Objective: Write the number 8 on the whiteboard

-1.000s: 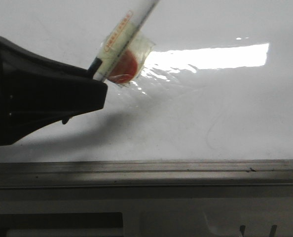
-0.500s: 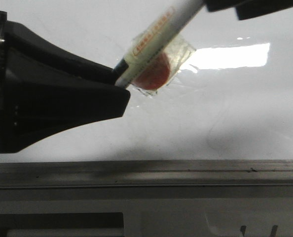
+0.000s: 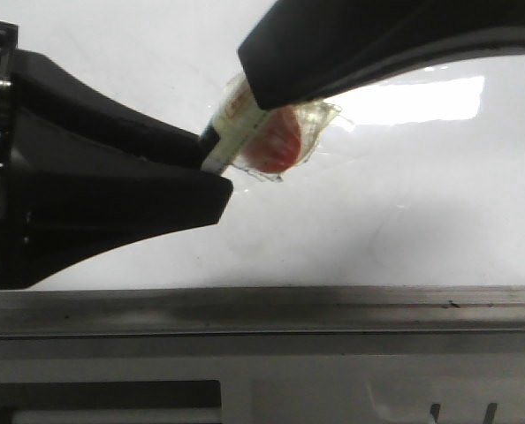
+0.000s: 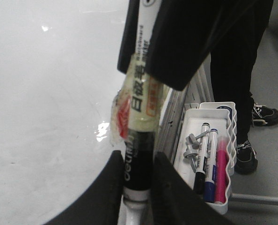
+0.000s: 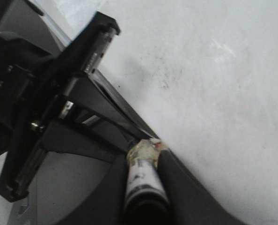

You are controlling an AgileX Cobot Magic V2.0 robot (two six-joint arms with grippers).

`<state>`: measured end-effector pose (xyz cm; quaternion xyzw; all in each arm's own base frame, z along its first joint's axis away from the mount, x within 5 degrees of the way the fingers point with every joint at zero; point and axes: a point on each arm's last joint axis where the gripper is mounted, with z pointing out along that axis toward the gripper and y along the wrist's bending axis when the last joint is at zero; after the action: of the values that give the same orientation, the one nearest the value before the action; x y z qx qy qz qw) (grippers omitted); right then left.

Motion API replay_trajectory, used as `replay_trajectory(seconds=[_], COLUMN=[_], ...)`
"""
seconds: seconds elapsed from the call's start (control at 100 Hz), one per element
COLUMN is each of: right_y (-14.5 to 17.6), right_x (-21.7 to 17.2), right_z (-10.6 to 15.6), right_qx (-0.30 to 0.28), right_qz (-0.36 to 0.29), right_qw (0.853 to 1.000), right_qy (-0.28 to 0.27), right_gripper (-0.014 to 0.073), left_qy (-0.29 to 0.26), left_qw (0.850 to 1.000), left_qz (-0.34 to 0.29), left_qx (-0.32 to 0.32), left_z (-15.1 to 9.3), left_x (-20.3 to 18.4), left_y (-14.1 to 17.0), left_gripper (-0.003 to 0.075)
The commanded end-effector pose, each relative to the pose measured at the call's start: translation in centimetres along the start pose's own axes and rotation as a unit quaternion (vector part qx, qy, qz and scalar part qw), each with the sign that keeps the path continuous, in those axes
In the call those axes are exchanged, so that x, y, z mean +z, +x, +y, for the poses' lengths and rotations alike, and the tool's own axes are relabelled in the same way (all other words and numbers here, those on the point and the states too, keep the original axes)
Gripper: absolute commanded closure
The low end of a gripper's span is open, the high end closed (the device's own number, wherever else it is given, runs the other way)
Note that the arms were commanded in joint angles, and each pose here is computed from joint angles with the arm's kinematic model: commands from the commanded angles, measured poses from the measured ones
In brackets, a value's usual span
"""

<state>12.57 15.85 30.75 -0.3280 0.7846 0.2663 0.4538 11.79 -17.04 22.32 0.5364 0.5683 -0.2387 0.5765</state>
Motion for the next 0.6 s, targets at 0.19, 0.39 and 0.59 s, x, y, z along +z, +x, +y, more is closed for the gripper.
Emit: replay_trajectory(seconds=[0.19, 0.39, 0.59], right_y=[-2.1, -2.3, -3.2], right_x=[-0.6, -0.7, -1.1], right_z=[-0.1, 0.0, -0.1], right_qx=[-0.011, 0.009, 0.027], right_qz=[-0.071, -0.081, -0.08], right_qw=[0.997, 0.997, 0.996], right_qy=[0.005, 0.002, 0.001], right_gripper=[0.0664, 0.0664, 0.0656], left_qy=[-0.012, -0.05, -0.127], left_qw=[0.998, 0.988, 0.978], left_qz=[-0.05, -0.02, -0.025], left_qx=[-0.036, -0.143, -0.161], left_z=[0.6, 1.1, 1.8], left_x=[-0.2, -2.6, -7.1], left_y=[-1.8, -2.5, -3.9], left_gripper=[0.0381, 0.0383, 0.0384])
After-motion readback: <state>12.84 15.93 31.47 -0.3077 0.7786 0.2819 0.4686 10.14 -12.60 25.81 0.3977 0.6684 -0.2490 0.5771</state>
